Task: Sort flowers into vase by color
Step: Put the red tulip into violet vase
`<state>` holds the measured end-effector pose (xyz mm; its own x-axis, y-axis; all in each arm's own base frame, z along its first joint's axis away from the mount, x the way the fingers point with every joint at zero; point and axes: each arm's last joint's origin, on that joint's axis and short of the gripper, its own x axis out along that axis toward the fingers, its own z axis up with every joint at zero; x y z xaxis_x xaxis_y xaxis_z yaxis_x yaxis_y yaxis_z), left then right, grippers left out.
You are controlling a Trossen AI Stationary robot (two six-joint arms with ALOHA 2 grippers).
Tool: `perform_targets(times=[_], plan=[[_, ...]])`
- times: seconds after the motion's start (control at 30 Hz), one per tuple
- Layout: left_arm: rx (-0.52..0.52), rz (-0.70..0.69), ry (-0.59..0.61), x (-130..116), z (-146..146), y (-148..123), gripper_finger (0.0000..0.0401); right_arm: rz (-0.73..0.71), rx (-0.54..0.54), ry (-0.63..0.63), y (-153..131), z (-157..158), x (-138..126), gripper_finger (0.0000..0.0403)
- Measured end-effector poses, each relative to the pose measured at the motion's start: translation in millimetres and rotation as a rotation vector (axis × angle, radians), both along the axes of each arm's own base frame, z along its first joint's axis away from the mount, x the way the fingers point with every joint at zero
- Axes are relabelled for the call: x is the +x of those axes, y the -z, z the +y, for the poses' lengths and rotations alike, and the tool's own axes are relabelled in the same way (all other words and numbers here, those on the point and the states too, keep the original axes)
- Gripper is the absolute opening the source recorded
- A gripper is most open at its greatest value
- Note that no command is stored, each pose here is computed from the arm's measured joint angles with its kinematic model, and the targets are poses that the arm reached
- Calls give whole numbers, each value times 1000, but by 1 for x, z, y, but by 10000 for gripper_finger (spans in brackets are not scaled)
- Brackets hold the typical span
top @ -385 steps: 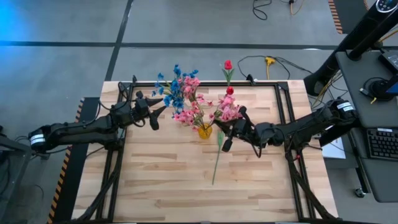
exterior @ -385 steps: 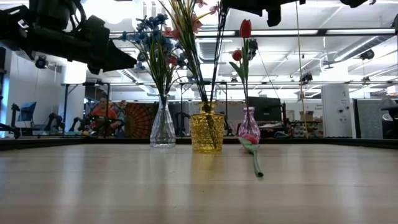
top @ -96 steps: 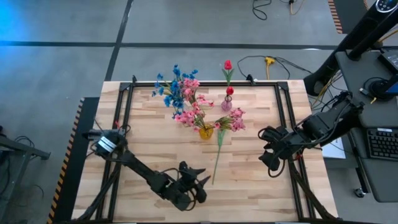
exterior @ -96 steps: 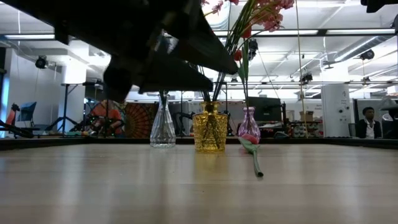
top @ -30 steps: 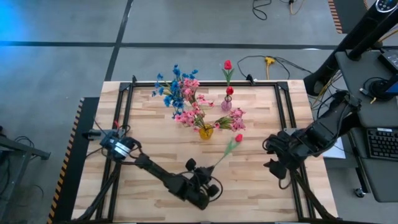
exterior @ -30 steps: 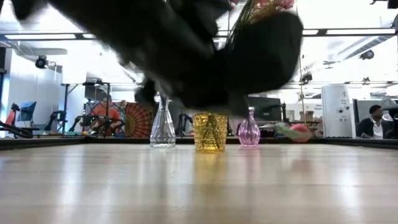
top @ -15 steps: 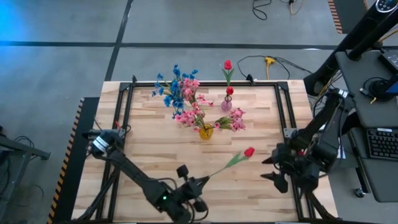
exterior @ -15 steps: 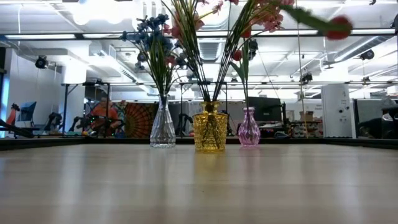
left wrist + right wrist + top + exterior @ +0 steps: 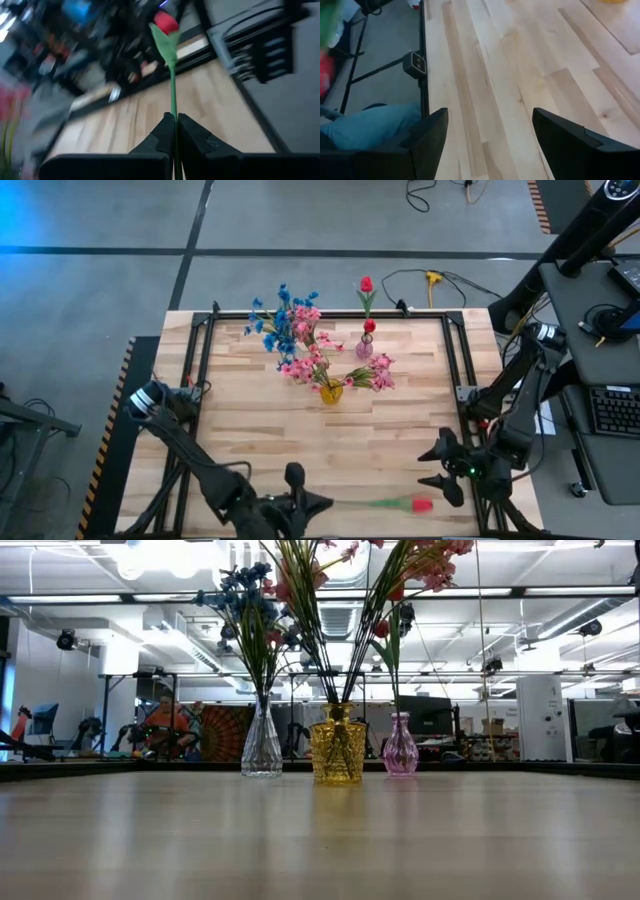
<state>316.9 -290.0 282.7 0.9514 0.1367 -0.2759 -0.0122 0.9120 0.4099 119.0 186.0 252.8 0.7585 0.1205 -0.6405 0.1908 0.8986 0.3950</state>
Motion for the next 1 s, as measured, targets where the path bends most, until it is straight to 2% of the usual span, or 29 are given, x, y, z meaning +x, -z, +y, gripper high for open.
perform_targets(times=[0.1, 0.2, 0.33, 0.47, 0.7, 0.87, 1.0], plan=[[75, -16, 106, -2, 5, -18, 0, -44, -29, -1, 4, 3, 3, 281], [69, -46, 165, -1, 14, -31, 0, -82, -57, -31, 5, 9, 6, 281], [74, -40, 161, -4, 31, -14, 0, -114, -65, -65, 2, 13, 8, 281], [-41, -191, 180, -17, 51, 0, 0, -200, -137, -83, -2, 17, 8, 281], [-208, -525, 164, -44, 76, 27, 0, -370, -455, -62, 10, 35, 19, 281], [-229, -613, 146, -44, 80, 50, 0, -480, -685, 56, 23, 54, 42, 281], [-225, -658, 130, -31, 74, 60, 0, -524, -724, 104, 23, 59, 67, 281]])
